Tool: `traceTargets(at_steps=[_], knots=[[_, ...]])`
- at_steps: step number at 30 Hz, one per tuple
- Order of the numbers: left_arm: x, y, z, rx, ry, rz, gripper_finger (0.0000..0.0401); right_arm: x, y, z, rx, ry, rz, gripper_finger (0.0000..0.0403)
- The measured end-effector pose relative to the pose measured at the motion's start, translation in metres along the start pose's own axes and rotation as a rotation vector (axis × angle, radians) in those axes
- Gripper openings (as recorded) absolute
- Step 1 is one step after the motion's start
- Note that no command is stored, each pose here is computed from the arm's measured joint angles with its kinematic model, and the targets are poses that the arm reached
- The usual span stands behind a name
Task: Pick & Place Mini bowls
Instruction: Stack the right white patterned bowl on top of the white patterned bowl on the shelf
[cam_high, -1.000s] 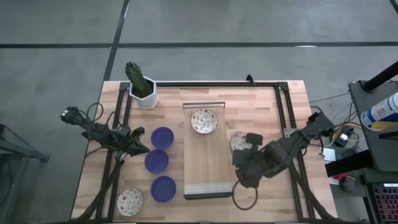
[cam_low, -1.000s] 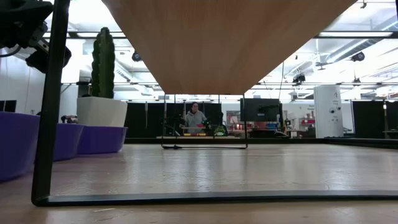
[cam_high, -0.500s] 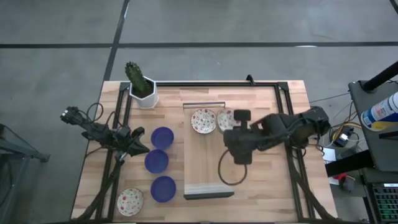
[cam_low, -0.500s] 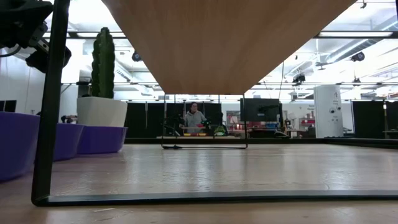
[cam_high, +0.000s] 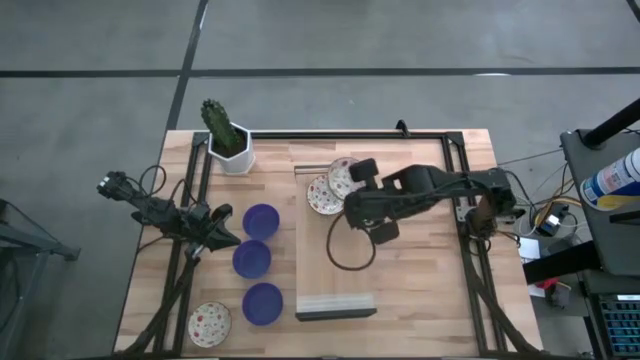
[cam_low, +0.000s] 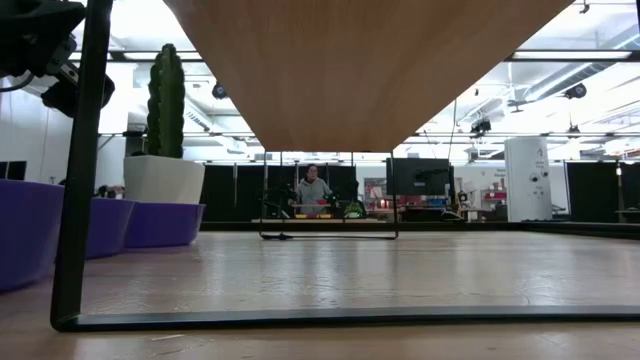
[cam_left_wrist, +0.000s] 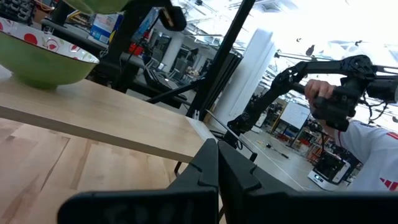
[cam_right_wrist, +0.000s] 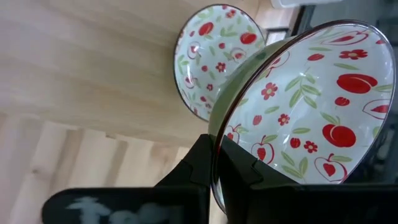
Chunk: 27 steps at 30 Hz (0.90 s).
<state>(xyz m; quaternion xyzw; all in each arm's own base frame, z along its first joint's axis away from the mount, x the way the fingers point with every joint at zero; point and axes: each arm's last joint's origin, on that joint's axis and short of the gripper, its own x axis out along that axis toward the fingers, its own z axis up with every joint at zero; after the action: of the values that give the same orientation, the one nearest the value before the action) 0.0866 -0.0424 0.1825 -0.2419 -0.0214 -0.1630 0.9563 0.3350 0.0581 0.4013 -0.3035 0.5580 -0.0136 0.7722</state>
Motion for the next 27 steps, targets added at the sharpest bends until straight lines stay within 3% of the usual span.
traceTargets(at_steps=[11, 17, 27], knots=[[0.000, 0.000, 0.000, -0.001, 0.002, 0.001, 0.0000, 0.028, -0.012, 0.016, -0.167, 0.025, 0.025, 0.0013], [0.000, 0.000, 0.000, -0.022, 0.002, 0.001, 0.0000, 0.048, -0.015, 0.025, -0.195, 0.031, 0.109, 0.0013], [0.000, 0.000, 0.000, -0.021, 0.002, 0.001, 0.0000, 0.057, -0.019, 0.027, -0.236, 0.054, 0.122, 0.0013]])
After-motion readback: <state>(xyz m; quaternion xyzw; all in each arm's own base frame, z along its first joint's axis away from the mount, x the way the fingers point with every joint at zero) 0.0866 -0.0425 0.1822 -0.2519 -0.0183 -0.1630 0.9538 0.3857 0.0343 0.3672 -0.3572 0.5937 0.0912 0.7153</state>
